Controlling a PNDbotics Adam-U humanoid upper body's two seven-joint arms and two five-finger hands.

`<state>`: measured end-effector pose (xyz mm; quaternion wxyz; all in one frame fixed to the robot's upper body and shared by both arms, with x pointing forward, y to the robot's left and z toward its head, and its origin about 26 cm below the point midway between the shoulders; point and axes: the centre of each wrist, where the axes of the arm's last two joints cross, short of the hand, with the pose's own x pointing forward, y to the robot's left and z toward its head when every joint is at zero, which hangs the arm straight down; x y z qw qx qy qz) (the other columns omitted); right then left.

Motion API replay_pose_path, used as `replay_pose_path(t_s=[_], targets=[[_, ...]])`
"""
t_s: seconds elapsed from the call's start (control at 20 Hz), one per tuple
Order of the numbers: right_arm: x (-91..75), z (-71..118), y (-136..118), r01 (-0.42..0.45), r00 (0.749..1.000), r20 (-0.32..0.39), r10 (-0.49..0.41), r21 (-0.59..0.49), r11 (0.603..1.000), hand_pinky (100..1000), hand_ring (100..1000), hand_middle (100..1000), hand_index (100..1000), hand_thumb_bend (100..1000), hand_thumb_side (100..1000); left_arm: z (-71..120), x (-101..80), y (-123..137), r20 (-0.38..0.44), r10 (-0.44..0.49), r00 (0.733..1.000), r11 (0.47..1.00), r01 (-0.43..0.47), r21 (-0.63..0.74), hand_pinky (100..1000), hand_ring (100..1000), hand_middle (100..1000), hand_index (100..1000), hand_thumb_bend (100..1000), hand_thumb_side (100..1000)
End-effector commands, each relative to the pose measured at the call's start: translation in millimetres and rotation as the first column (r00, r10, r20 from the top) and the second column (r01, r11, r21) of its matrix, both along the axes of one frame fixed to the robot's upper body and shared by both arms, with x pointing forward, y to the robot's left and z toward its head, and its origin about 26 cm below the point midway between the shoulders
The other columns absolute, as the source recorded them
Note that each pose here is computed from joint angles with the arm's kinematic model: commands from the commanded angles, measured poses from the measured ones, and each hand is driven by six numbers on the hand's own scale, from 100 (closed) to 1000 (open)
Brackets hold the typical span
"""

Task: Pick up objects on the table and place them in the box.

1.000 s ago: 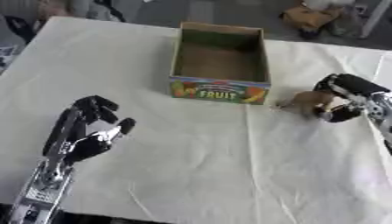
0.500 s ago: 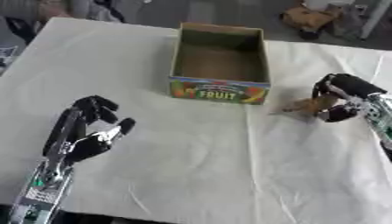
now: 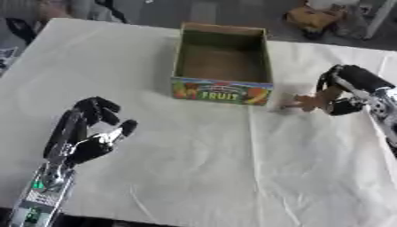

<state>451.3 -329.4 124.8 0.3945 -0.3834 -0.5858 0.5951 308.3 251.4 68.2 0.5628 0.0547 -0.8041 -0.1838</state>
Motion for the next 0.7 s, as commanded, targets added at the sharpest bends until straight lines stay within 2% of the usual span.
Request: replay_pose_path(t_s=[0.05,0.35,0.7], targets=[[3.1,45.0,-5.2,-0.01,0.996,0.089,0.012,-0.021,1.0,754,593,301,416,100,100,6.5,1.1,-1.0,0.021,-0.011,1.0,1.0,0.011,0.004,553,506,534,592,654,365],[7.7,81.1,5.9,-0.034,0.988,0.152,0.039,-0.03,0.999,755,591,298,414,100,100,6.1,1.0,-1.4,0.019,-0.015,1.0,1.0,0.014,0.005,553,506,534,593,655,364],[16.9,104.2,19.0,-0.041,0.98,0.194,0.045,-0.023,0.999,755,589,298,413,100,100,5.9,1.2,-3.1,0.018,-0.022,1.0,1.0,0.022,0.004,553,505,533,592,656,364]])
